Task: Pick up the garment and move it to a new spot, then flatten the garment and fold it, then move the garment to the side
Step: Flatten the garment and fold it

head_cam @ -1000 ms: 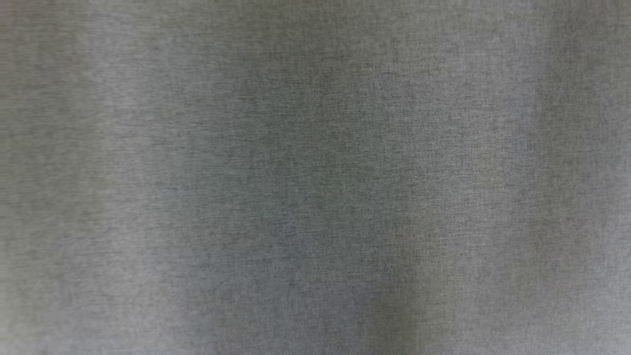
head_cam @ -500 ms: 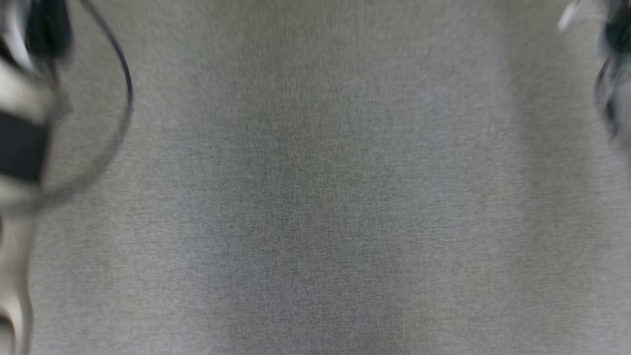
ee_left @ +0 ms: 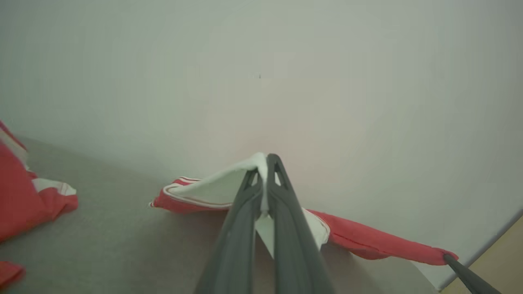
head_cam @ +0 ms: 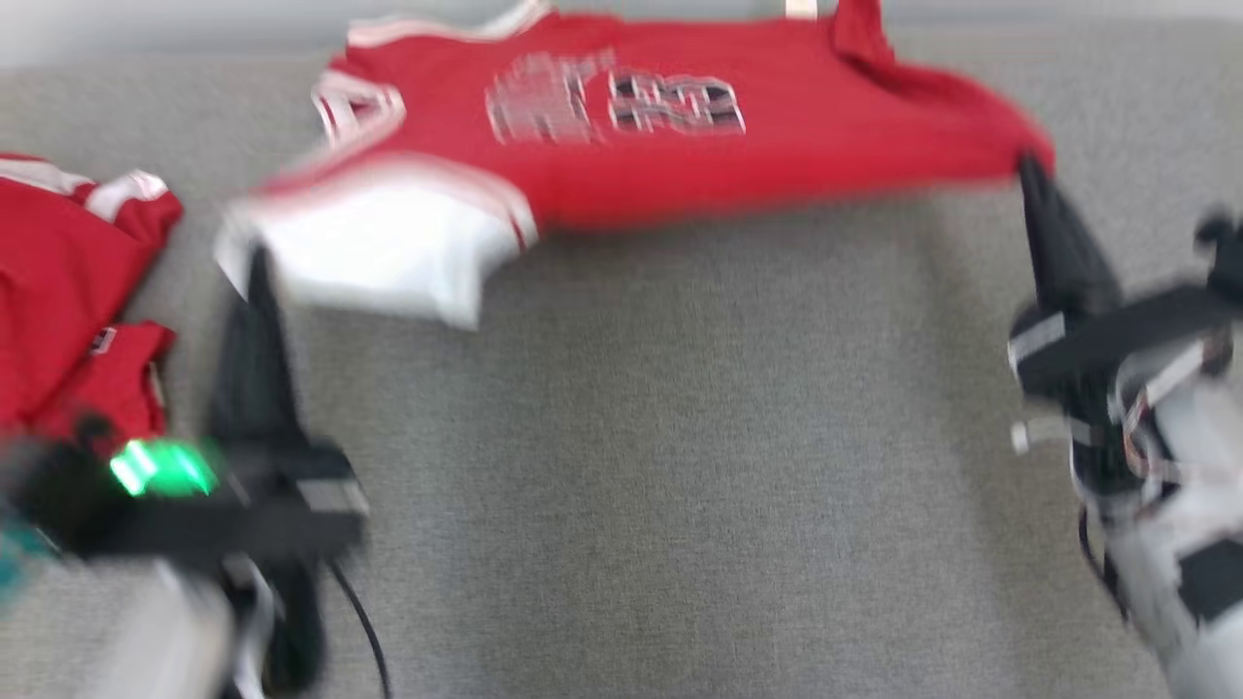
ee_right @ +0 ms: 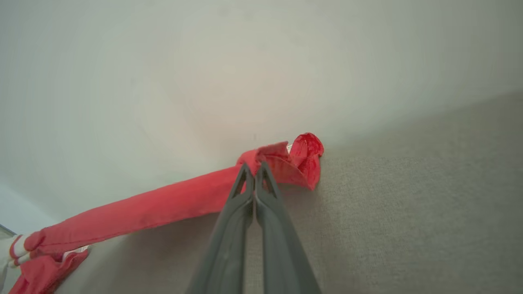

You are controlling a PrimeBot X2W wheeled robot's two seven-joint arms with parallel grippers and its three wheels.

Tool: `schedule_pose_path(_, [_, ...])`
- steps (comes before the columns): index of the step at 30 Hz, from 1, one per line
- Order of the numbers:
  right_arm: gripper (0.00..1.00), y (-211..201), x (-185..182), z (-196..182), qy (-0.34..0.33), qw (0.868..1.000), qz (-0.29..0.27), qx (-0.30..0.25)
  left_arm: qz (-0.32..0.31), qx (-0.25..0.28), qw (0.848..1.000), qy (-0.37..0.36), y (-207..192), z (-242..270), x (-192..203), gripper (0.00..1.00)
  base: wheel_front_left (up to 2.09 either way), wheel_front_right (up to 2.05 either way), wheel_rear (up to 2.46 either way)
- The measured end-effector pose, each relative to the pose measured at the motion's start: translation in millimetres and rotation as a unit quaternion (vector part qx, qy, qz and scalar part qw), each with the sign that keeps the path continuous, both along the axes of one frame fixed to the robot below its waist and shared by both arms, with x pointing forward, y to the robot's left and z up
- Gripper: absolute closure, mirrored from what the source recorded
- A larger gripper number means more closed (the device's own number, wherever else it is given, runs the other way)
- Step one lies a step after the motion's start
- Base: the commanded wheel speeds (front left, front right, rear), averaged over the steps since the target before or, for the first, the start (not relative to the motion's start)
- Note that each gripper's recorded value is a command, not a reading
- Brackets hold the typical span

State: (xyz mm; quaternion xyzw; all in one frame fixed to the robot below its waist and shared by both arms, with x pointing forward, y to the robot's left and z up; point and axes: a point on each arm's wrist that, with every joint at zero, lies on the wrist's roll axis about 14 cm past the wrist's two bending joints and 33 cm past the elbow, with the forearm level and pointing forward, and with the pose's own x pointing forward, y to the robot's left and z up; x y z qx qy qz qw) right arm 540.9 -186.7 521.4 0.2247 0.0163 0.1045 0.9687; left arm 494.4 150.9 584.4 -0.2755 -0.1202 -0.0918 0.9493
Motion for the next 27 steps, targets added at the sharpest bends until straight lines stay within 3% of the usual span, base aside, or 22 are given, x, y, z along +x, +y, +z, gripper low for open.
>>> schedule_pose_path(10, [1.00,-26,-91,-46,0.072,0.995,-0.046,0.050,0.006,-0.035,0.993,0.110,-7,-57,-96,1.00,0.00,0.00,0.00])
schedule_pose_path(19, [1.00,-40,-164,-87,0.149,0.985,-0.073,0.038,0.019,-0.052,0.981,0.184,-9,-100,-153,1.00,0.00,0.00,0.00])
schedule_pose_path(27, [1.00,-49,-213,-109,0.205,0.975,-0.087,0.017,0.020,-0.051,0.976,0.211,-10,-118,-181,1.00,0.00,0.00,0.00])
